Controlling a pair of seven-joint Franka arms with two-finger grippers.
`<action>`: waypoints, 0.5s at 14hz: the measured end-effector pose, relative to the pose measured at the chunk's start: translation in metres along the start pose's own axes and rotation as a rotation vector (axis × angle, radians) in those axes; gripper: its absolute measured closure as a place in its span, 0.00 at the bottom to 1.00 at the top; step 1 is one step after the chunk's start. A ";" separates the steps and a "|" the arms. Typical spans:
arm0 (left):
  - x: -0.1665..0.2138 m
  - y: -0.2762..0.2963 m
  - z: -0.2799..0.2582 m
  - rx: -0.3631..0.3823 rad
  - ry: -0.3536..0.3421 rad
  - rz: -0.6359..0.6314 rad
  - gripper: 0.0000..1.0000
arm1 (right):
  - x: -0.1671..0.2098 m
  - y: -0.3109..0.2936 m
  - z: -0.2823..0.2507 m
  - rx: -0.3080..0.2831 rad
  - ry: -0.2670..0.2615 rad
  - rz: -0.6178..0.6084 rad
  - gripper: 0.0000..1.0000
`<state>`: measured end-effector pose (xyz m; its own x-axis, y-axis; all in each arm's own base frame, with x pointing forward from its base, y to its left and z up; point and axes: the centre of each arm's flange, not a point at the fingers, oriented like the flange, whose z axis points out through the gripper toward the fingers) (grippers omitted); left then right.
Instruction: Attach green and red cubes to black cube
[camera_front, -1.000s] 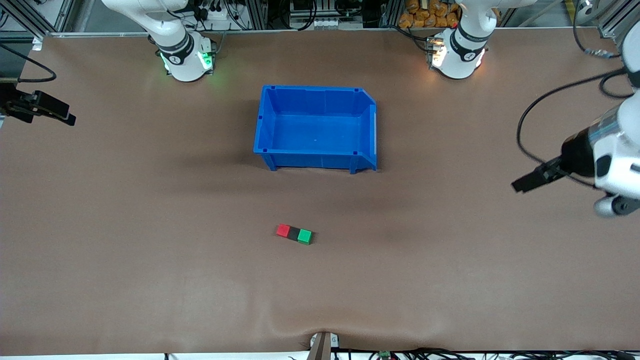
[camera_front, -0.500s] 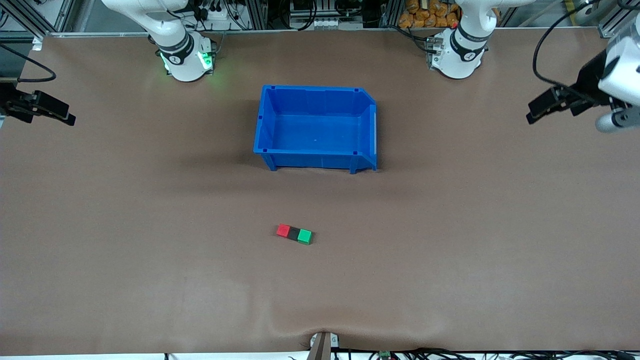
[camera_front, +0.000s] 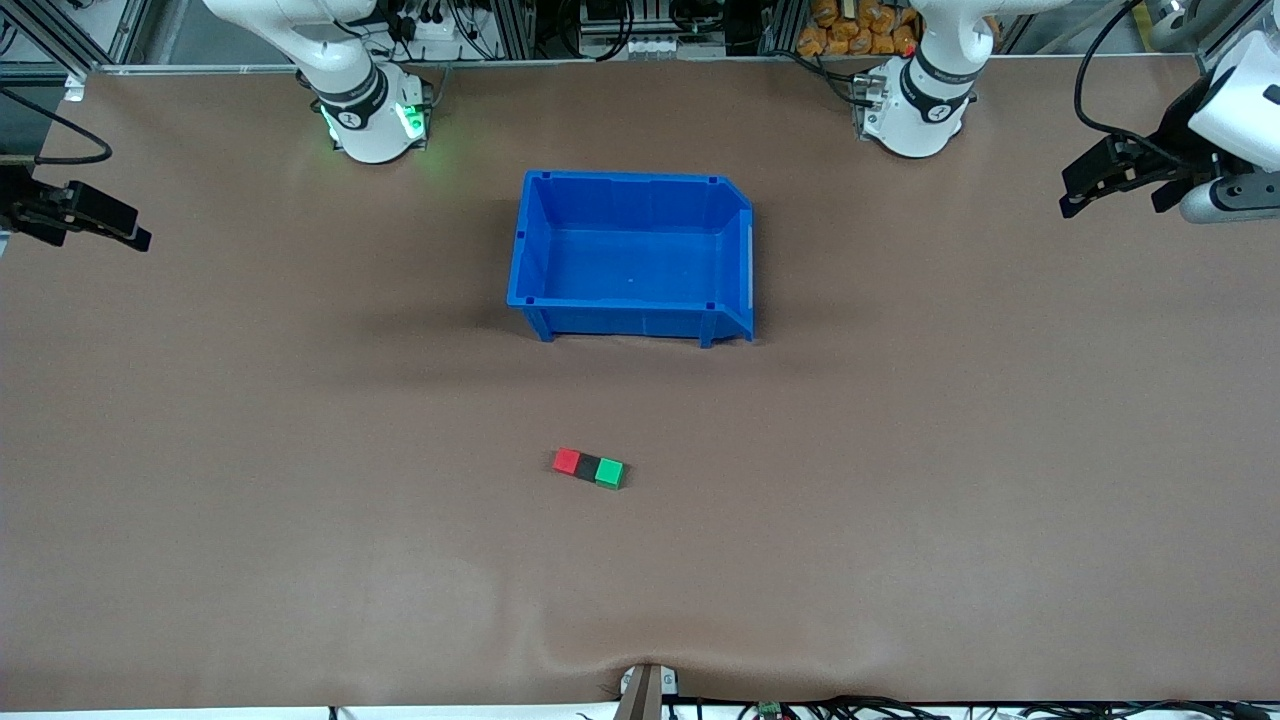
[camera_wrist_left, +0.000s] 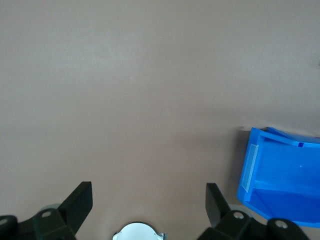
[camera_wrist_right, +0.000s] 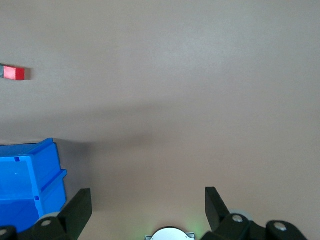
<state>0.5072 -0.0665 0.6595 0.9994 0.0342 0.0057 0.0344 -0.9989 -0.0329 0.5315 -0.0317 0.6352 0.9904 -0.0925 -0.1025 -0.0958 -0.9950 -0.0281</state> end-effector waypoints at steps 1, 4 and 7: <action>0.000 -0.001 0.000 0.000 0.000 0.011 0.00 | 0.000 0.000 0.000 0.000 0.000 0.000 0.00; 0.001 -0.005 0.000 -0.001 0.002 0.039 0.00 | 0.000 0.000 0.000 0.000 0.001 0.001 0.00; 0.002 -0.008 -0.001 -0.002 0.008 0.038 0.00 | 0.000 0.000 0.000 0.000 0.001 0.001 0.00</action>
<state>0.5089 -0.0589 0.6611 0.9999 -0.0042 0.0122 -0.0038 -0.9995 -0.0313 0.5316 -0.0321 0.6356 0.9905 -0.0933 -0.1013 -0.0966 -0.9949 -0.0282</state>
